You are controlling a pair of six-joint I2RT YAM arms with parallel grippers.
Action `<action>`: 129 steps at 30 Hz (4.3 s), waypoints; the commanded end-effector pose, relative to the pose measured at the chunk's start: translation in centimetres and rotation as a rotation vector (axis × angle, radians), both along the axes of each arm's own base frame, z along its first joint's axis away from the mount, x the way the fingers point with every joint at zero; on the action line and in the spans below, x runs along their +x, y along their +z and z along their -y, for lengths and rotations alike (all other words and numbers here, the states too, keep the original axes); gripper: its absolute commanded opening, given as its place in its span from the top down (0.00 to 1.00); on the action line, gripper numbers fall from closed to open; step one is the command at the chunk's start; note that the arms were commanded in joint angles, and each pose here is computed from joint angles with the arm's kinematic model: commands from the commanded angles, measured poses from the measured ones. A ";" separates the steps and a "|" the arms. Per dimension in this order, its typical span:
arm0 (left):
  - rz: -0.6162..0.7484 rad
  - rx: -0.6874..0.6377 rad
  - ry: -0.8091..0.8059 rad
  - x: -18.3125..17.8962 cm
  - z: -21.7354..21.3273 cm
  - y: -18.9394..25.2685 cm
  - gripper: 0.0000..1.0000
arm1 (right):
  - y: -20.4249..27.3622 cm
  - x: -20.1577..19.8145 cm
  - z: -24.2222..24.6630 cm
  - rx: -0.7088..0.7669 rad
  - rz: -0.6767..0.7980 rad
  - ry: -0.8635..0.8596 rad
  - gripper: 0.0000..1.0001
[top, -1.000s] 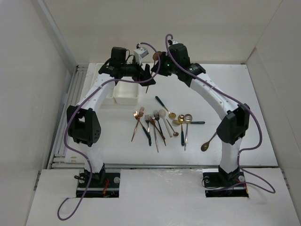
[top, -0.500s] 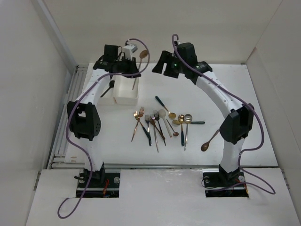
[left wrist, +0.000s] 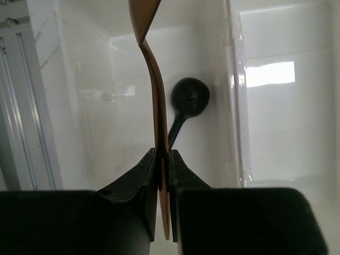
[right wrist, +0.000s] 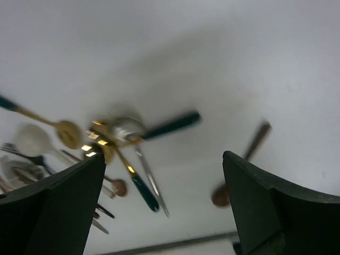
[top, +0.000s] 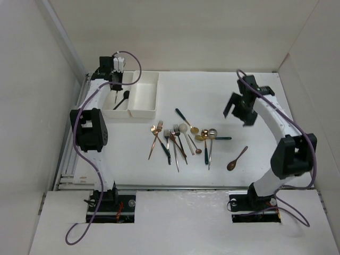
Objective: Sort the eating utensils into containers
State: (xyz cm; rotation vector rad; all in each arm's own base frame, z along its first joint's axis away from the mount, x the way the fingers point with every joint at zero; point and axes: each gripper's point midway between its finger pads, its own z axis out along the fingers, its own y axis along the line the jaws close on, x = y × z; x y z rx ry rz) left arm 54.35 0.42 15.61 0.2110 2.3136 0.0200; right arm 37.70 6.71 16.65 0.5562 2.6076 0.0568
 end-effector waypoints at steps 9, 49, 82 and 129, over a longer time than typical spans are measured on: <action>-0.037 0.045 0.087 -0.7 -1.3 -3.1 0.58 | -10.0 -15.5 4.1 0.056 -0.282 -0.452 0.20; 0.780 0.527 -1.403 -7.3 18.3 18.0 0.30 | 10.8 -2.4 -15.9 0.819 0.158 0.878 1.00; 1.369 1.058 -1.772 -17.0 28.7 12.5 1.00 | 9.6 -2.3 -26.9 0.979 0.043 1.002 1.00; 0.199 0.032 0.261 0.2 -4.3 10.9 0.23 | -12.9 -9.3 -9.0 0.008 -0.238 0.143 0.50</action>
